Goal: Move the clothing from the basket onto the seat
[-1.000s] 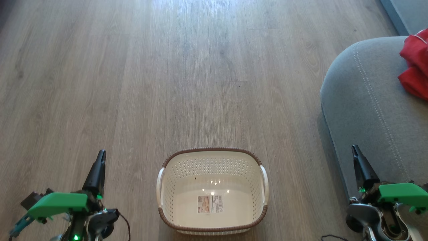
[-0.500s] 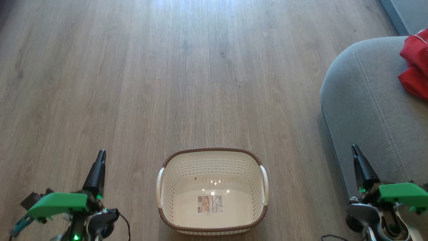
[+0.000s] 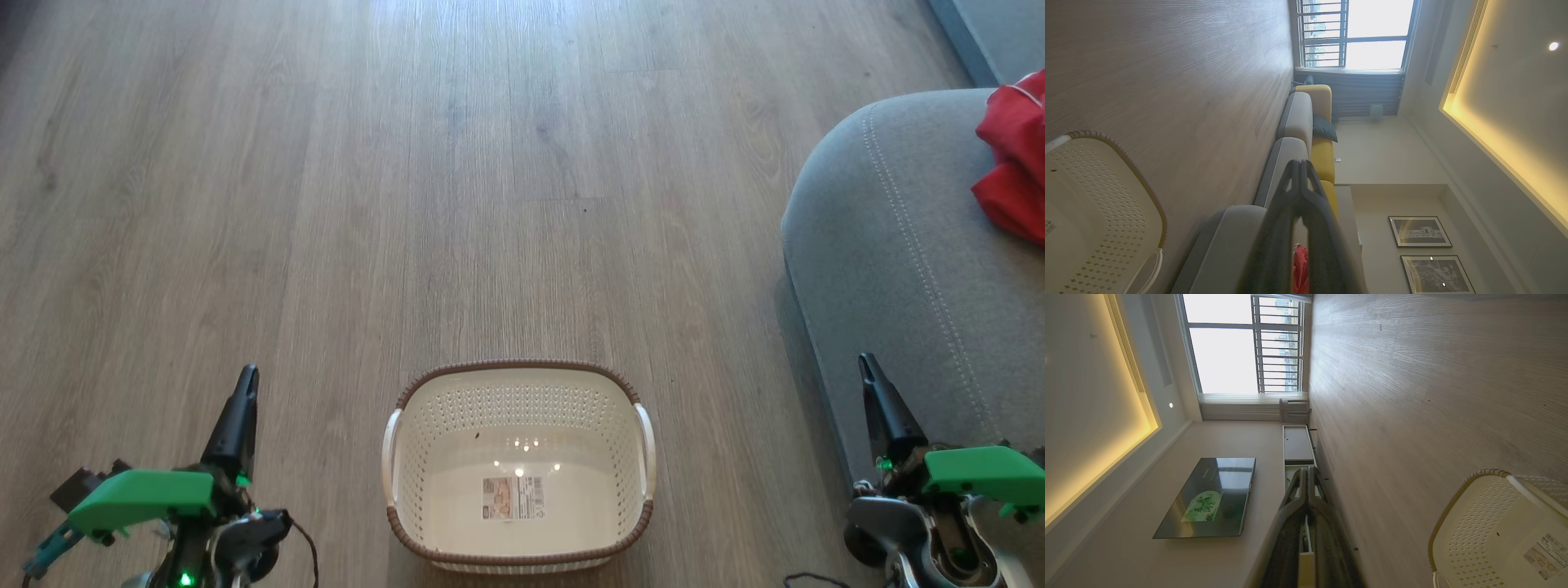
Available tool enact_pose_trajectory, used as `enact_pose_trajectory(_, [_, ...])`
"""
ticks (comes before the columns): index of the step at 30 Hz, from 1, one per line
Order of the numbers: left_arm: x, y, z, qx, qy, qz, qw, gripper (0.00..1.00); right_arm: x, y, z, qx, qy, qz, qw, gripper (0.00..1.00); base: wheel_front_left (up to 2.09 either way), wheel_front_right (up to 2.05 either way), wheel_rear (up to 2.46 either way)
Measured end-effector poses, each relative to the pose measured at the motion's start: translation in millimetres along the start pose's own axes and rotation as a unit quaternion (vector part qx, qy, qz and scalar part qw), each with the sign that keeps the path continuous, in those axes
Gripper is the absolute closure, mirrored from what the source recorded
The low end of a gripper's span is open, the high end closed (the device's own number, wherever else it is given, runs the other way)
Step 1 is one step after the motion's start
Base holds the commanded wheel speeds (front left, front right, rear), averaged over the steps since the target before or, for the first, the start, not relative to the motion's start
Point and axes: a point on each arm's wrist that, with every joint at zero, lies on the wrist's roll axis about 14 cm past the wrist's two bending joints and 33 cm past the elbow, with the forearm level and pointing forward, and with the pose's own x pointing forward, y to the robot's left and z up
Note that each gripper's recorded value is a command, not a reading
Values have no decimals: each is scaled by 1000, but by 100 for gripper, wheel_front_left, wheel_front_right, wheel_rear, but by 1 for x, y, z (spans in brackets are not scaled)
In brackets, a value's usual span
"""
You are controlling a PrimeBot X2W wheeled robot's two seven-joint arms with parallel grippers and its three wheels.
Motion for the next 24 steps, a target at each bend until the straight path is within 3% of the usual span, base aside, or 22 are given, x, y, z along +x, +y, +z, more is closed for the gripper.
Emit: enact_pose_trajectory(24, [0, 0, 0, 0, 0, 0, 1000, 100, 0, 0, 0, 0, 0, 0, 1000, 100, 0, 0, 0])
